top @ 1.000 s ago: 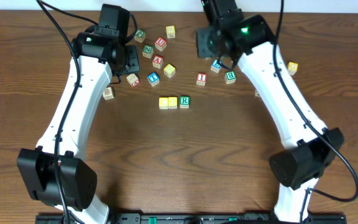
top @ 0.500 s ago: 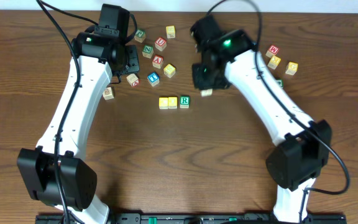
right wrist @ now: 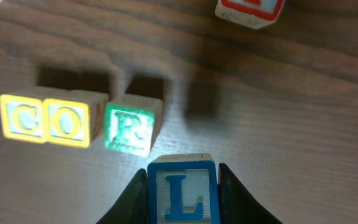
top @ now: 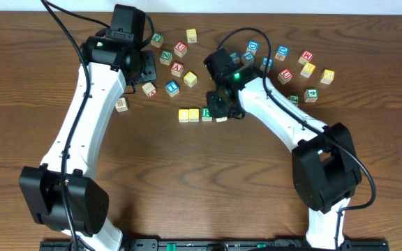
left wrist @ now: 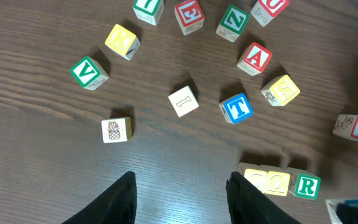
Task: Spell out CORL
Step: 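Lower the L block right of the R block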
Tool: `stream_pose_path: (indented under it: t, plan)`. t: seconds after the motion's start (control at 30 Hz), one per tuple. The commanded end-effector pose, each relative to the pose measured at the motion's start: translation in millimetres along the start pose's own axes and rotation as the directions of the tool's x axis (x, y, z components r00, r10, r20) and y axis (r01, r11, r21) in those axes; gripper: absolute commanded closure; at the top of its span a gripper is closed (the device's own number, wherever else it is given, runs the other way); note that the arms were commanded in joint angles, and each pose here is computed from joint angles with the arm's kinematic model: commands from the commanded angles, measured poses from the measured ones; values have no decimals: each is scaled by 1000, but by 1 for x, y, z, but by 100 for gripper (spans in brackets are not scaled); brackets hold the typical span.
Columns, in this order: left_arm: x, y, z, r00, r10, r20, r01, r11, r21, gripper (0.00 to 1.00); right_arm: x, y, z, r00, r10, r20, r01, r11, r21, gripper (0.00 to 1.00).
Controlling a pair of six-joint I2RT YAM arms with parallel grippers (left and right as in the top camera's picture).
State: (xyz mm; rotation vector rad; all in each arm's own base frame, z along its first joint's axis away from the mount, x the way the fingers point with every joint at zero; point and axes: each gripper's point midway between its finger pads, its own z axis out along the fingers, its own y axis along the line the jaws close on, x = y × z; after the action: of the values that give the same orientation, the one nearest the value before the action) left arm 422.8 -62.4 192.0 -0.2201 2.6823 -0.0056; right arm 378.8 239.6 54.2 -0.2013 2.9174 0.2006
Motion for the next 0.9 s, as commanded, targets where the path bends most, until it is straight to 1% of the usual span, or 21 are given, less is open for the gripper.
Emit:
stream_pose_path:
  t: [0.0,0.1,0.23,0.4,0.53,0.77,0.8,0.87]
  plan:
    - [-11,2,-17,999,2,52,-2,1000,0,54,7,-4,10,1000,31,1,-31,999,21,80]
    - [-11,2,-17,999,2,52,-2,1000,0,54,8,-11,17,997,73,20,-74,996,49,79]
    - [-11,2,-17,999,2,52,-2,1000,0,54,5,-15,22,996,73,48,-76,995,64,79]
    - [-11,2,-17,999,2,52,-2,1000,0,53,0,-12,25,995,71,76,-75,996,51,78]
    - [-11,2,-17,999,2,52,-2,1000,0,54,-2,-11,29,993,74,94,-79,996,41,76]
    - [-11,2,-17,999,2,53,-2,1000,0,54,1,-12,33,992,90,94,-94,995,39,72]
    - [-11,2,-17,999,2,53,-2,1000,0,54,1,-12,33,992,90,94,-94,995,39,71]
    - [-11,2,-17,999,2,53,-2,1000,0,54,1,-12,33,992,89,93,-93,995,39,66]
